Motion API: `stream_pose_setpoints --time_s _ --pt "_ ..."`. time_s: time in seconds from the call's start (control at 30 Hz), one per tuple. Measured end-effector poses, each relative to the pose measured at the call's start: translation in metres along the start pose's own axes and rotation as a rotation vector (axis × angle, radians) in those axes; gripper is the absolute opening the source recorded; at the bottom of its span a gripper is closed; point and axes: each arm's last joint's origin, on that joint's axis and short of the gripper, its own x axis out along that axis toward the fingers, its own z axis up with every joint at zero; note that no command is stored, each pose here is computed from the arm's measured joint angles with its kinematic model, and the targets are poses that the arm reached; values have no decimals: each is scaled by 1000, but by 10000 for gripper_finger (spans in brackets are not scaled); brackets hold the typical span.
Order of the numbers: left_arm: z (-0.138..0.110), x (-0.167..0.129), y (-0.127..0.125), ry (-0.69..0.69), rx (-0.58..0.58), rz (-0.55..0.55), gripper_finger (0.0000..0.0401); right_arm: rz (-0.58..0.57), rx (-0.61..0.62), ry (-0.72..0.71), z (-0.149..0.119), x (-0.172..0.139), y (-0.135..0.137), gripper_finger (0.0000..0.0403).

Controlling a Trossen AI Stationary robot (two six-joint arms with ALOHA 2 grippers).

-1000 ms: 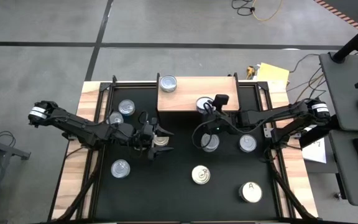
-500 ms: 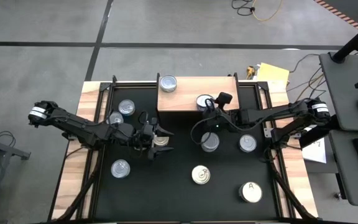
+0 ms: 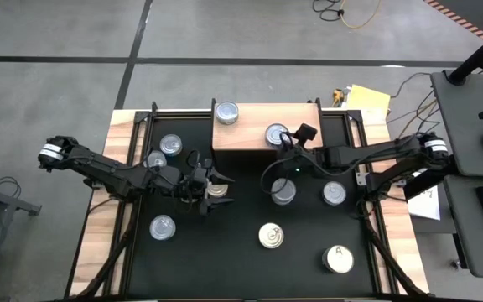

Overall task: Stack canned seafood by type on shelf
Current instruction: Put the blue tuna can on the shelf, then put the blue pink tuna can on the shelf

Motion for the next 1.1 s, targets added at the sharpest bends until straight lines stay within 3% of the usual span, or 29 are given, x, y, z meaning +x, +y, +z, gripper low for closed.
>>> stream_pose_setpoints --time_s 0.07,0.2,0.47,0.57,0.9,1.1 --pt "0 0 0 0 0 0 284 43 23 -35 2 -11 -3 301" --pt "0 0 0 0 0 0 284 246 86 -117 5 -34 -9 296" --pt "0 0 0 1 0 0 284 890 229 -405 7 -75 -22 276" --pt "-1 1 0 3 1 1 284 1072 273 -495 5 -85 -27 266" --pt "-7 6 1 23 5 6 284 1318 299 -633 -8 -85 -17 247" --pt "-7 6 1 18 4 4 284 1355 309 -632 -5 -81 -10 252"
